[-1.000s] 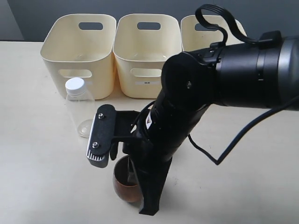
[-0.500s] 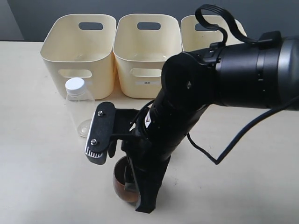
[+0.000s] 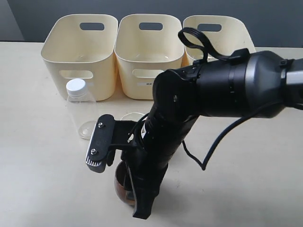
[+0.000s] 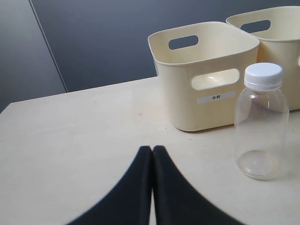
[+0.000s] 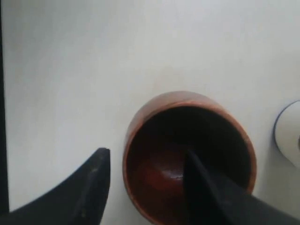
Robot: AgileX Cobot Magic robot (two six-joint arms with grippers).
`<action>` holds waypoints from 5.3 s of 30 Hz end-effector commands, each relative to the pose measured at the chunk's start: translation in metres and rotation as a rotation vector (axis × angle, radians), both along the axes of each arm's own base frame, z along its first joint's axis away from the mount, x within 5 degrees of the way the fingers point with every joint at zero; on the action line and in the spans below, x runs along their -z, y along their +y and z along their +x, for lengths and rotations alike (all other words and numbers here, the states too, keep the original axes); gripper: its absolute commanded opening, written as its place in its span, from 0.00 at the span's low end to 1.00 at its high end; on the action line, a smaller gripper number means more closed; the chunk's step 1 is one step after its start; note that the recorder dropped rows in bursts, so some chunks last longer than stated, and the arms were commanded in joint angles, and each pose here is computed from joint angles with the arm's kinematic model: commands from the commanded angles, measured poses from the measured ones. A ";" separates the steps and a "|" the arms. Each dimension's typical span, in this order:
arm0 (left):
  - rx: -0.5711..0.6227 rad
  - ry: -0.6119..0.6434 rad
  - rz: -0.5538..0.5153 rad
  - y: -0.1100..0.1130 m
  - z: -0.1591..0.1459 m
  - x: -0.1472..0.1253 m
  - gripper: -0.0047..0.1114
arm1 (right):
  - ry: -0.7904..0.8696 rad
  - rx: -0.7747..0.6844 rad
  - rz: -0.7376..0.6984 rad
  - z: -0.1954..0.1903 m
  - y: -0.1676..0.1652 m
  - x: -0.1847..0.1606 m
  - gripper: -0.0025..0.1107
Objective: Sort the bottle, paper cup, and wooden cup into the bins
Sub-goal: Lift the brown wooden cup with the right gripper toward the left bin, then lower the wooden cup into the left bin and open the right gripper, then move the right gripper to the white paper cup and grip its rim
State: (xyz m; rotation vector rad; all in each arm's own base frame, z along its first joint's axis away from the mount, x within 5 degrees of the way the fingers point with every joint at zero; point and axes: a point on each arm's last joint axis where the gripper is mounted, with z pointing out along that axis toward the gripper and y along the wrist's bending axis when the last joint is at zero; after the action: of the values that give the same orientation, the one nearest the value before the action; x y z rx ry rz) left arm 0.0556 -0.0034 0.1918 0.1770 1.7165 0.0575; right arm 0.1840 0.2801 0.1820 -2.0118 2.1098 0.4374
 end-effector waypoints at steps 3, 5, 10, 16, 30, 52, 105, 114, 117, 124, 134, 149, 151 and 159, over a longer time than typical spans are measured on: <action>0.003 -0.002 -0.005 0.000 0.000 0.000 0.04 | 0.015 0.004 -0.010 0.001 0.003 0.008 0.44; 0.003 -0.002 -0.005 0.000 0.000 0.000 0.04 | 0.022 0.004 -0.020 0.002 0.004 0.013 0.38; 0.003 -0.002 -0.005 0.000 0.000 0.000 0.04 | 0.019 -0.006 -0.026 0.002 0.003 0.013 0.02; 0.003 -0.002 -0.005 0.000 0.000 0.000 0.04 | -0.048 -0.004 0.039 0.002 0.002 -0.008 0.02; 0.003 -0.002 -0.005 0.000 0.000 0.000 0.04 | -0.507 0.109 0.536 0.019 0.008 -0.142 0.02; 0.003 -0.002 -0.005 0.000 0.000 0.000 0.04 | -0.465 0.433 0.596 0.206 0.095 -0.124 0.02; 0.003 -0.002 -0.005 0.000 0.000 0.000 0.04 | -0.396 0.525 0.357 0.246 0.096 -0.032 0.32; 0.003 -0.002 -0.005 0.000 0.000 0.000 0.04 | -0.405 0.527 0.371 0.246 0.097 -0.035 0.32; 0.003 -0.002 -0.005 0.000 0.000 0.000 0.04 | -0.416 0.521 0.390 0.243 0.099 -0.043 0.32; 0.003 -0.002 -0.005 0.000 0.000 0.000 0.04 | -0.467 0.471 0.396 0.223 0.100 -0.088 0.32; 0.003 -0.002 -0.005 0.000 0.000 0.000 0.04 | -0.462 0.341 0.184 0.153 0.088 -0.163 0.24; 0.003 -0.002 -0.005 0.000 0.000 0.000 0.04 | -0.290 0.339 0.199 0.096 0.094 -0.177 0.50; 0.003 -0.002 -0.005 0.000 0.000 0.000 0.04 | -0.291 0.332 0.145 0.094 0.091 -0.166 0.50; 0.003 -0.002 -0.005 0.000 0.000 0.000 0.04 | -0.175 0.298 -0.084 0.075 0.071 -0.105 0.50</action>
State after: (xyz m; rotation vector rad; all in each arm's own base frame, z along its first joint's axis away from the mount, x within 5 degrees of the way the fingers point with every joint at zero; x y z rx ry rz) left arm 0.0556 -0.0034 0.1918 0.1770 1.7165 0.0575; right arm 0.2634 0.3578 0.3016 -1.6278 2.2503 0.1531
